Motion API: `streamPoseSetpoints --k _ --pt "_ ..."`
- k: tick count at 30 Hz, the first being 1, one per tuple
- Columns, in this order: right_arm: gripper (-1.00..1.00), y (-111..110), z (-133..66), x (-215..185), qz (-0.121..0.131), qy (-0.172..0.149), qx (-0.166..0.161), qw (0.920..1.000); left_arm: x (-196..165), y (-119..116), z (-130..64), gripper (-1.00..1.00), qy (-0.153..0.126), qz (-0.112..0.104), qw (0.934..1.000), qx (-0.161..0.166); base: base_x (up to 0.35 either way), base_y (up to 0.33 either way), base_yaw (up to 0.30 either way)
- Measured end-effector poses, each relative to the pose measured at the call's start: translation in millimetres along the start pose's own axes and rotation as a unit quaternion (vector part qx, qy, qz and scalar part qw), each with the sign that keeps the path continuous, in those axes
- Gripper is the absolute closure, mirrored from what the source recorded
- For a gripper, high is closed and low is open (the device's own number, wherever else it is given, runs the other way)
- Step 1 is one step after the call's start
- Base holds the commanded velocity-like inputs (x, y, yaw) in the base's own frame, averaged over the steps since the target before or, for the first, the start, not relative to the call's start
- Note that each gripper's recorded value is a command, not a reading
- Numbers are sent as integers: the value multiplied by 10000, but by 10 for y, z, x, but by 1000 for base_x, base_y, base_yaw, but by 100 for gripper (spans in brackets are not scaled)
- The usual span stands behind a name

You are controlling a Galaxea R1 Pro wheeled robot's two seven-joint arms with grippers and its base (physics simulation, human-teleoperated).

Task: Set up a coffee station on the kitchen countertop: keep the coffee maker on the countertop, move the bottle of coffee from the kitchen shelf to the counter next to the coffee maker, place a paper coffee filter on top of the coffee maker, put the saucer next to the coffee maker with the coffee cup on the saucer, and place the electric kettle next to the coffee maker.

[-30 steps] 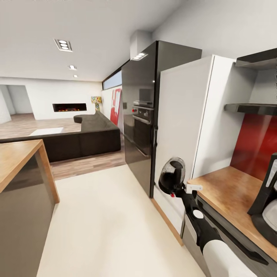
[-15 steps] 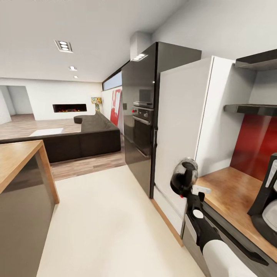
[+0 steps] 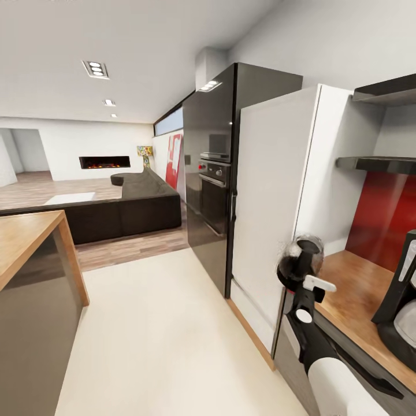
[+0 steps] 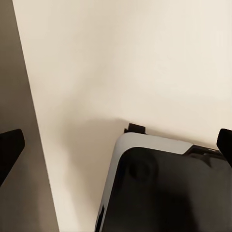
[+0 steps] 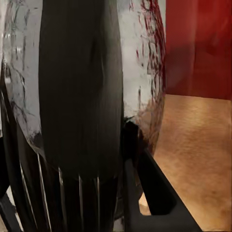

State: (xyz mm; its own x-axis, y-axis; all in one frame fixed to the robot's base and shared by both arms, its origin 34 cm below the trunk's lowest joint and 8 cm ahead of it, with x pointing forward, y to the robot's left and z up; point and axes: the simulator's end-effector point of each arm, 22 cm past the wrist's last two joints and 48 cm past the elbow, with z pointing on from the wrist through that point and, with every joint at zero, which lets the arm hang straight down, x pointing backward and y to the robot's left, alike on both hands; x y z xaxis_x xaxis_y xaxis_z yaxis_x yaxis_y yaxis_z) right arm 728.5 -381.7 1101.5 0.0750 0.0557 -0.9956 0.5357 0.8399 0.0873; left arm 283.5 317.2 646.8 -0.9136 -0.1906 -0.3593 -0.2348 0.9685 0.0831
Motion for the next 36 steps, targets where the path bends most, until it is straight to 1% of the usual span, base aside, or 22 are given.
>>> streamPoseSetpoints --k 3,7,9,11,12,13,17,21,24,27,33,36 --pt "100 -55 -1 35 -16 43 100 9999 -5 23 2 -100 -4 4 10000 -14 0 0 0" --pt "100 -53 -12 54 -28 65 115 9999 -4 24 2 -100 -1 4 10000 -15 0 0 0" --pt "100 -80 -12 191 -134 376 150 9991 3 -2 0 -100 7 4 10000 1 0 0 0" --pt "100 -93 -17 296 -290 648 154 9974 4 -6 -1 -100 7 2 10000 4 0 0 0" --pt "100 -106 -21 344 -336 757 167 9964 3 -7 0 -100 5 4 10000 4 0 0 0" --pt "100 -104 -22 354 -377 786 160 9961 3 -7 0 -100 4 5 10000 5 0 0 0" --pt "100 -125 -28 380 -416 841 199 9954 5 -16 -1 -100 6 2 10000 10 0 0 0" --pt "100 -195 -32 378 -430 839 352 9949 4 -19 -2 -100 3 -2 10000 12 0 0 -61" --pt "100 -253 -34 365 -440 824 484 9944 4 -20 -1 -100 3 -2 10000 13 0 0 -227" --pt "100 -276 -36 359 -445 819 540 9942 4 -20 -1 -100 2 -1 10000 13 0 0 -283" --pt "100 -280 -35 355 -448 816 552 9941 1 -21 -1 -100 -1 4 10000 14 0 0 -297" --pt "100 -280 -35 354 -445 815 554 9941 0 -21 -1 -100 -2 4 10000 13 0 0 -178"
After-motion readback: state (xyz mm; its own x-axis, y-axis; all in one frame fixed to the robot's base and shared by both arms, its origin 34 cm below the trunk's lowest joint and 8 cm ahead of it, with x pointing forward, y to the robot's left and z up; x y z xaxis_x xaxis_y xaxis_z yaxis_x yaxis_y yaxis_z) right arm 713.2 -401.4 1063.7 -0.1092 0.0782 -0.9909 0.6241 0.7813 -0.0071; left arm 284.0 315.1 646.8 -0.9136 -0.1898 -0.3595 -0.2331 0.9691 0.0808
